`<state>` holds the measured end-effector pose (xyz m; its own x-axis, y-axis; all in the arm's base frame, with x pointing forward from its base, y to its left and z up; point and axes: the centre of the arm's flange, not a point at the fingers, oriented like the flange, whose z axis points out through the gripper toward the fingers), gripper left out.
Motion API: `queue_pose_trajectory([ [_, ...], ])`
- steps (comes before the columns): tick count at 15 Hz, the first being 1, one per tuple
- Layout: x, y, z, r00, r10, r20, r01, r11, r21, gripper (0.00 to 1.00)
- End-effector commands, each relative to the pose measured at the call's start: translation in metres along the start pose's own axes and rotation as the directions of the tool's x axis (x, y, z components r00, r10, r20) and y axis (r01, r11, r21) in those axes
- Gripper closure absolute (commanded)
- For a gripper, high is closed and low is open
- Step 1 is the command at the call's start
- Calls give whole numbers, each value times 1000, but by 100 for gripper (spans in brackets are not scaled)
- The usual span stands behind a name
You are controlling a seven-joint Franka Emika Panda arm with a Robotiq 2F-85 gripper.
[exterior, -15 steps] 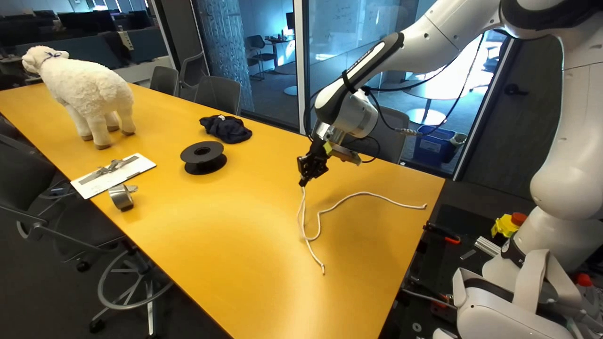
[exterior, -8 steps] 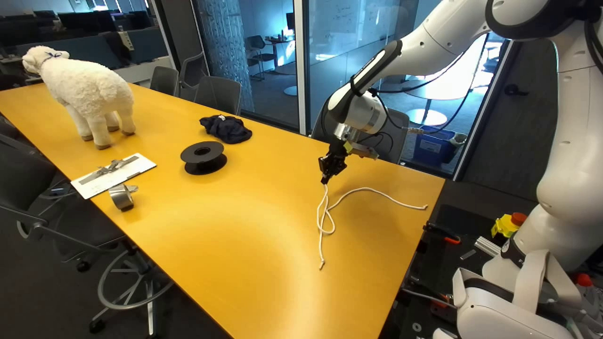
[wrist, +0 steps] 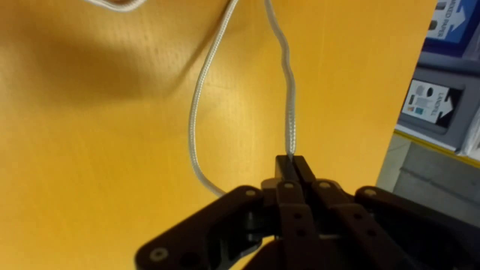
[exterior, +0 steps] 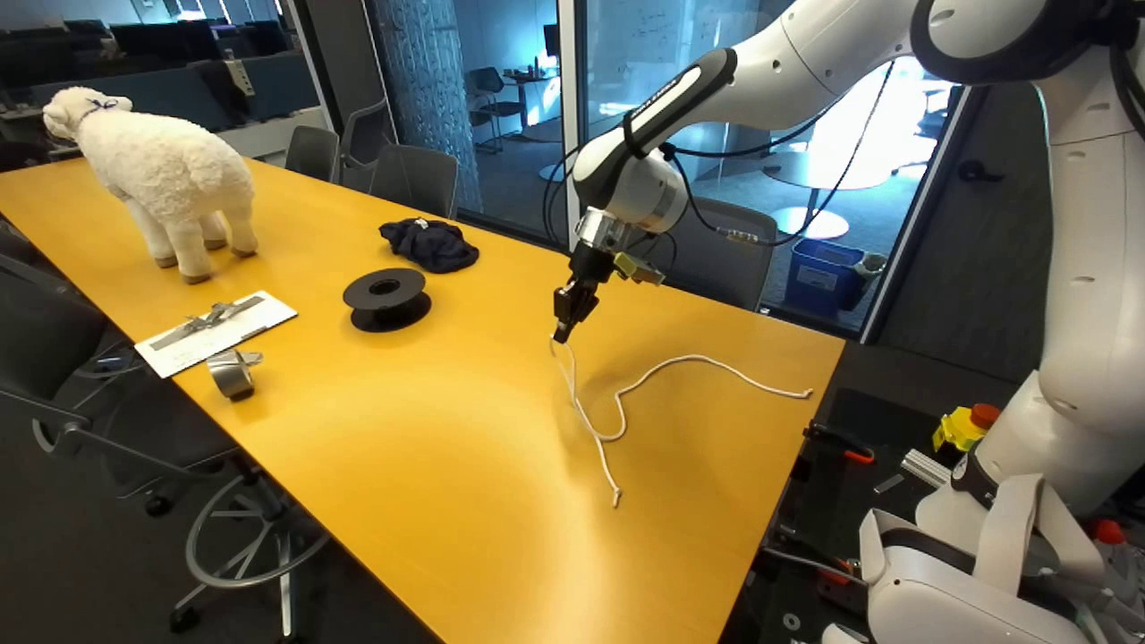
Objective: Untangle the rope.
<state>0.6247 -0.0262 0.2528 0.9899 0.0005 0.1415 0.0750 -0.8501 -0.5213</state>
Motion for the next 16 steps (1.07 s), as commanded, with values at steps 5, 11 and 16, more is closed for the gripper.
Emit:
queue_pose_trajectory([
  [5, 53, -66, 9, 926, -376, 21, 369, 919, 141, 98],
  [11, 57, -24, 15, 842, -539, 16, 522, 823, 224, 98],
  [16, 59, 28, 27, 852, -514, 96, 497, 853, 160, 98],
])
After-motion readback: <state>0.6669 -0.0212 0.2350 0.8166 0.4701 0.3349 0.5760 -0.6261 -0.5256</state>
